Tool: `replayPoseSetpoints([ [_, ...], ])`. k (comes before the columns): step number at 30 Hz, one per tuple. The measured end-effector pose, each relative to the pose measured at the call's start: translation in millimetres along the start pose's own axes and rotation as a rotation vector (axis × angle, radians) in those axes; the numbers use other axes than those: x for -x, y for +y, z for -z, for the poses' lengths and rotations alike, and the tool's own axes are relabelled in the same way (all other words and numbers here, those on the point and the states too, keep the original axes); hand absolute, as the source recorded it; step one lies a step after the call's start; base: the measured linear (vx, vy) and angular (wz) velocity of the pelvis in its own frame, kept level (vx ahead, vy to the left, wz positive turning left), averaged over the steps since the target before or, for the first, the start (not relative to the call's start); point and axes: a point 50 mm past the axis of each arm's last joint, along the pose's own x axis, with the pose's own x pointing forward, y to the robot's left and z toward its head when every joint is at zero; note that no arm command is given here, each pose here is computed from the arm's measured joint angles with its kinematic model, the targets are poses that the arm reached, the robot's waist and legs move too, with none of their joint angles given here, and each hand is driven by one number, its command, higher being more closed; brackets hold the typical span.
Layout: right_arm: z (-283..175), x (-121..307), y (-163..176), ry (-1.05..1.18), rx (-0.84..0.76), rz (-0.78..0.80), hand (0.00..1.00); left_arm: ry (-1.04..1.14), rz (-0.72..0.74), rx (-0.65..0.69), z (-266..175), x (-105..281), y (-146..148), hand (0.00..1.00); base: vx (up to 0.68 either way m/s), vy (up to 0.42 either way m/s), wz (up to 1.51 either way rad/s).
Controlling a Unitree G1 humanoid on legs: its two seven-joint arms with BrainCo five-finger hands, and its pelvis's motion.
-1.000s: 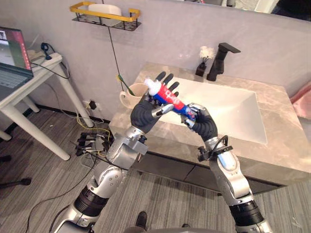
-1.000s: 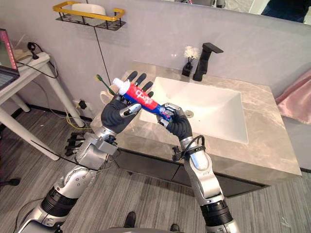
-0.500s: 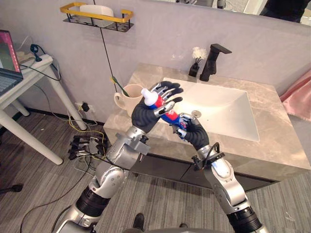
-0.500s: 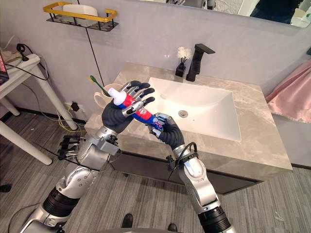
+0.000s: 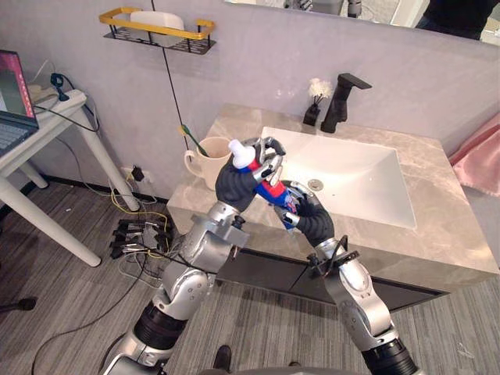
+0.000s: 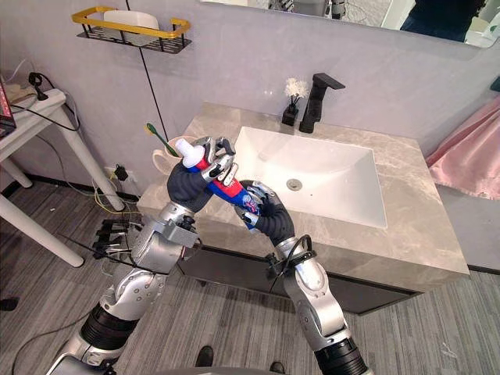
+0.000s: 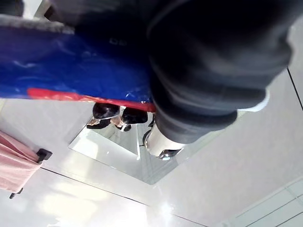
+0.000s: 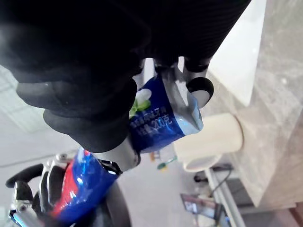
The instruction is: Organize washtable
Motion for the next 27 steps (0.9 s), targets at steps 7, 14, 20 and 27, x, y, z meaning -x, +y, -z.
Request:
replayPoseSetpoints([
  [7,20,13,-9,0.062,-0.145,0.08,0.0,-0.141,0.045,-0.191,-43,-25,2,1.0,0.0,0.0,-0.04],
  [14,48,39,-12,0.2,-0.219,0.122,0.0,-0.4,-0.019,-0.572,-117,-55,9,1.0,0.0,0.001,-0.05],
  [20,51,41,-5,0.21,-0.235,0.084,0.0,-0.484,-0.094,-0.8,-128,-67,6,1.0,0.0,0.0,0.0],
  [27,52,41,-4,0.212,-0.232,0.084,0.0,-0.47,-0.143,-0.933,-124,-73,12,1.0,-0.01,0.002,-0.1],
])
